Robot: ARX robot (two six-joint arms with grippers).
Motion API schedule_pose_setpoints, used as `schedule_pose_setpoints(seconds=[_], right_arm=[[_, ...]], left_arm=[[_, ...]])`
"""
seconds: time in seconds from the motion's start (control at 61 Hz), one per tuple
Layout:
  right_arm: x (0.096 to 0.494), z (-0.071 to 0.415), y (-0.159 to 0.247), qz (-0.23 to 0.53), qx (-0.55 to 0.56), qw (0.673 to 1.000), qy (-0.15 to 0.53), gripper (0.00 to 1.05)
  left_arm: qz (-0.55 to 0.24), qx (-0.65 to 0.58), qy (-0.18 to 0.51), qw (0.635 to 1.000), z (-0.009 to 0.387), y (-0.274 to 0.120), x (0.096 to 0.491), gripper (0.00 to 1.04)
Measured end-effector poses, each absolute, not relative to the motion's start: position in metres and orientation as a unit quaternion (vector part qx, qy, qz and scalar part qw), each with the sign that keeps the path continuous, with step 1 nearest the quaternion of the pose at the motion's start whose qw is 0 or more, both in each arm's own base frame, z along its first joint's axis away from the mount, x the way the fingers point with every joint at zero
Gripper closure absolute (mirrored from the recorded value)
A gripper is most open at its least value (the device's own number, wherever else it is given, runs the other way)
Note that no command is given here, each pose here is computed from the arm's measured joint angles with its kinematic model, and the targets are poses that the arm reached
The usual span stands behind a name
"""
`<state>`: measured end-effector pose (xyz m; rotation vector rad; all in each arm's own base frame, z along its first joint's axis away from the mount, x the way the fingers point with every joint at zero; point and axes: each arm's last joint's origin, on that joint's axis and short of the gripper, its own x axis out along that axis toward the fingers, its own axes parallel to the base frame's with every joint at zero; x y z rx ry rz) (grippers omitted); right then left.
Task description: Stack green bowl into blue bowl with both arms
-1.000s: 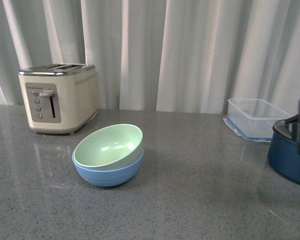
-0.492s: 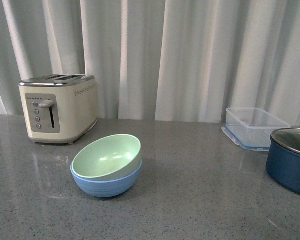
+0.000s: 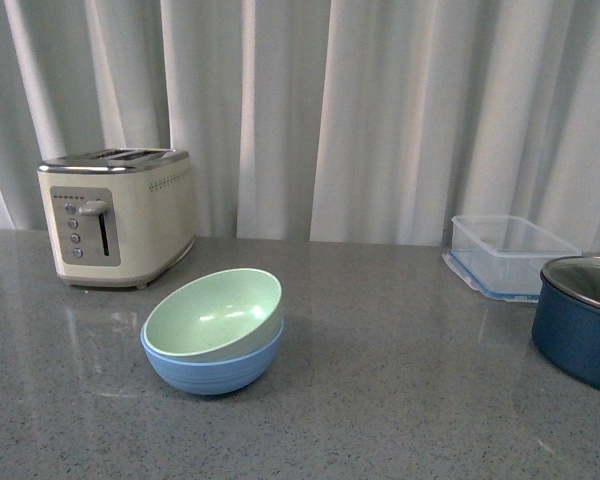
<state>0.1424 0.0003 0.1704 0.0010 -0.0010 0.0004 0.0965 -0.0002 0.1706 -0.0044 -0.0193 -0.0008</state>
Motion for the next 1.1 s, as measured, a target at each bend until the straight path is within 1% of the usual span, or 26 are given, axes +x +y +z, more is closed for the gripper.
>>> schedule_pose_setpoints(seconds=[0.066,0.41,1.033,1.098], right_arm=[[0.137,0.163,0.0,0.0,0.0,1.0,0.006,1.04],[0.122,0.168,0.0,0.0,0.0,1.0,-0.003,1.04],[0.108,0.168,0.0,0.0,0.0,1.0,-0.004,1.04],[0.104,0.165,0.0,0.001,0.0,1.0,0.008,1.04]], left_arm=[[-0.001,-0.002,-0.01,1.0,0.171,0.0,0.096,0.07],[0.0,-0.002,-0.01,1.0,0.171,0.0,0.096,0.07],[0.0,-0.002,-0.01,1.0,0.171,0.0,0.096,0.07],[-0.001,-0.002,-0.01,1.0,0.171,0.0,0.096,0.07]])
